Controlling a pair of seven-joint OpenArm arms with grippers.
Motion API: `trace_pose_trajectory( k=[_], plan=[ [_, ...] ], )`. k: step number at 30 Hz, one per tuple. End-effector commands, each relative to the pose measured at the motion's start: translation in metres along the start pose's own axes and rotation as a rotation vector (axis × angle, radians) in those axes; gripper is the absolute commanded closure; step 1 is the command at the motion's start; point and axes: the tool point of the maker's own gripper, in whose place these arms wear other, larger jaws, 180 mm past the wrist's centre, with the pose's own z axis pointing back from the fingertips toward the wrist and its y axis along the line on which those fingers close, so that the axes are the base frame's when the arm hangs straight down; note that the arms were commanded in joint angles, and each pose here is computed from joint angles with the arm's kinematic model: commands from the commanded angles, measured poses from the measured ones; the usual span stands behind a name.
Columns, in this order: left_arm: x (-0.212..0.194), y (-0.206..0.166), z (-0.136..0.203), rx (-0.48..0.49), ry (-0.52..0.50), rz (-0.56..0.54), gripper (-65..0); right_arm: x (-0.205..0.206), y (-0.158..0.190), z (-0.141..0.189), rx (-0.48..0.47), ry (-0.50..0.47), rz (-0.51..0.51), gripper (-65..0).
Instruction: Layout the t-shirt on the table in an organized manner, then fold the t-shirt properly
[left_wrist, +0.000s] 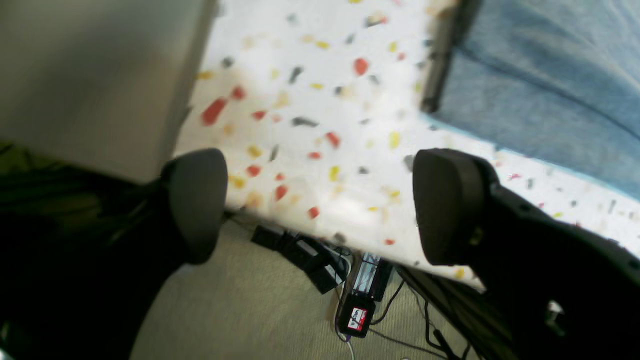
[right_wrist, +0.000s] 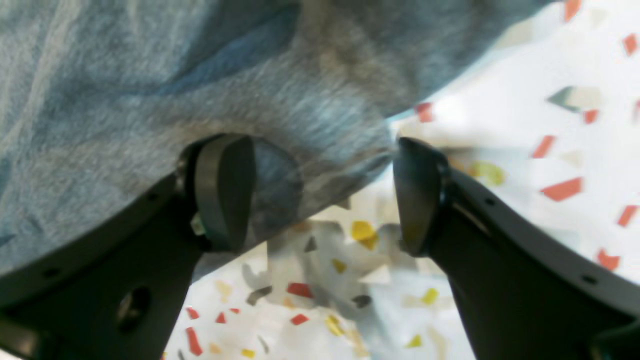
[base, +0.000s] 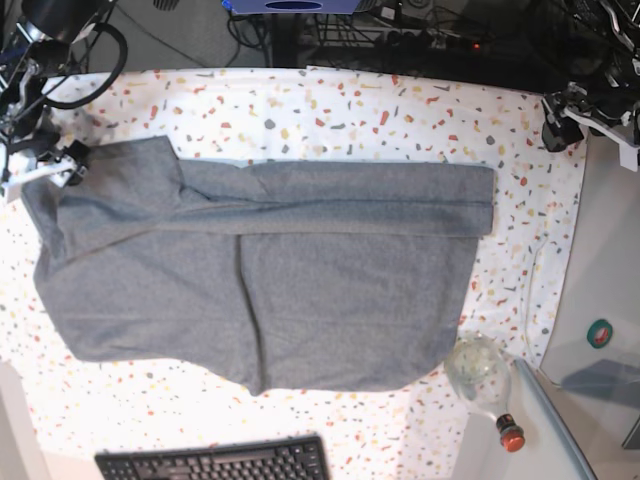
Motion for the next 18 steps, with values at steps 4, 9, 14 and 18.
trace_pose_trajectory(
  k=[4, 9, 14, 18],
  plan=[
    [0.005, 0.001, -0.001, -0.010, -0.022, 0.005, -55.5, 0.015, 0.000, 0.006, 0.006, -0.049, 0.008, -27.5],
    [-0.010, 0.003, -0.009, -0.021, 0.018, 0.041, -55.5, 0.016, 0.011, 0.005, 0.055, -0.045, 0.058, 0.0],
    [-0.010, 0.004, -0.009, -0.020, 0.019, 0.041, -55.5, 0.023, 0.025, 0.002, 0.087, 0.002, 0.068, 0.0],
    [-0.010, 0.005, -0.008, -0.018, 0.018, 0.038, -55.5, 0.047, 0.040, 0.007, 0.106, -0.037, 0.088, 0.0]
  ],
)
